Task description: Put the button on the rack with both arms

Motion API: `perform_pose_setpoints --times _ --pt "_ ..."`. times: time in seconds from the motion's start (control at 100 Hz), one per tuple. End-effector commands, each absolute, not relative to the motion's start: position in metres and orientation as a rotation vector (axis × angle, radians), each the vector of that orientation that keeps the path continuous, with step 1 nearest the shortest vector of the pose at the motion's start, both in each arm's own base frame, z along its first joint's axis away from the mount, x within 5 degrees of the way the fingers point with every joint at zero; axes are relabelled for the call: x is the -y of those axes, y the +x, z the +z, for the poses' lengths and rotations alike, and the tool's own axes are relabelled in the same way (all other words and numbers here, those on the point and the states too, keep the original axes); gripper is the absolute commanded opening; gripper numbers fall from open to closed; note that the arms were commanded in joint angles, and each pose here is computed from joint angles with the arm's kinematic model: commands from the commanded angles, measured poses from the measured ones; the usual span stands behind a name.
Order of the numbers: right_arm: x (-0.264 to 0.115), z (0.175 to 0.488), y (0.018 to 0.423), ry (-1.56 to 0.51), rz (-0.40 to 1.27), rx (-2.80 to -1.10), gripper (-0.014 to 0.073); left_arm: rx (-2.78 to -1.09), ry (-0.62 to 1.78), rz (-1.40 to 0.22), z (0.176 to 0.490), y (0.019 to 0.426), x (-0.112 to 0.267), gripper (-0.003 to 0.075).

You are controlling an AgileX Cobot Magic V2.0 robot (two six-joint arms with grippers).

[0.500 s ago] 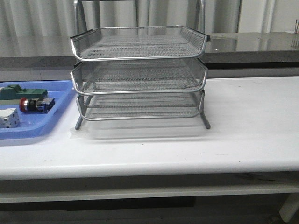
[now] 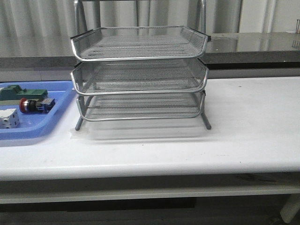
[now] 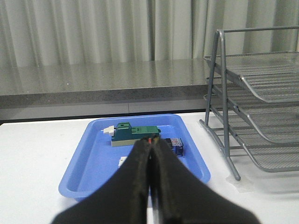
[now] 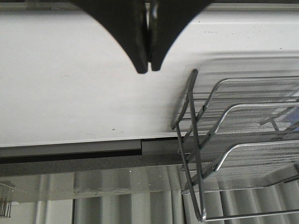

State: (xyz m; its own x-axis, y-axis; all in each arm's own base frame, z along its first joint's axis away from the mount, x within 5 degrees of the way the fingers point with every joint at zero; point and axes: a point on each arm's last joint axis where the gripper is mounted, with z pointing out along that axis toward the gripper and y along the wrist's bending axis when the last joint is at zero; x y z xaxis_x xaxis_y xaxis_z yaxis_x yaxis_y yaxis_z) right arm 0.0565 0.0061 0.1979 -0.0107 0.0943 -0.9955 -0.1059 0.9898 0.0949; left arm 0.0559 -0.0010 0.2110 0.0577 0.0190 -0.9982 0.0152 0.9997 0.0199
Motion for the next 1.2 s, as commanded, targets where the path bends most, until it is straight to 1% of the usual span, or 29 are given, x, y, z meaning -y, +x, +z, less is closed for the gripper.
perform_pose_setpoints --times 0.0,0.35,0.51,0.65,0.79,0.93,1.07,1.19 --pt "-0.005 0.213 0.054 -0.01 0.151 -1.453 -0.0057 -1.449 0.014 -0.003 0.202 0.055 0.001 -0.0021" --pt "-0.005 0.217 0.053 -0.009 0.153 -1.409 -0.0057 -1.449 0.014 -0.003 0.202 0.055 0.001 -0.0021" --pt "-0.005 0.229 0.05 -0.006 0.157 -1.29 -0.0057 -1.449 0.014 -0.003 0.202 0.055 0.001 -0.0021" --pt "-0.004 0.245 0.047 0.02 0.186 -1.277 -0.0057 -1.449 0.014 -0.003 0.202 0.055 0.001 -0.0021" --pt "-0.005 0.267 0.045 0.024 0.202 -1.364 -0.0057 -1.449 0.014 -0.003 0.202 0.055 0.001 -0.0021" --pt "-0.006 0.29 0.05 0.016 0.202 -1.496 -0.0057 -1.449 0.014 -0.003 0.202 0.055 0.001 -0.0021" --pt "-0.009 0.313 0.062 0.015 0.207 -1.635 -0.0057 -1.449 0.014 -0.003 0.202 0.055 0.001 -0.0021" --pt "-0.012 0.331 0.081 0.021 0.228 -1.777 -0.0057 -1.449 0.014 -0.003 0.202 0.055 0.001 -0.0021"
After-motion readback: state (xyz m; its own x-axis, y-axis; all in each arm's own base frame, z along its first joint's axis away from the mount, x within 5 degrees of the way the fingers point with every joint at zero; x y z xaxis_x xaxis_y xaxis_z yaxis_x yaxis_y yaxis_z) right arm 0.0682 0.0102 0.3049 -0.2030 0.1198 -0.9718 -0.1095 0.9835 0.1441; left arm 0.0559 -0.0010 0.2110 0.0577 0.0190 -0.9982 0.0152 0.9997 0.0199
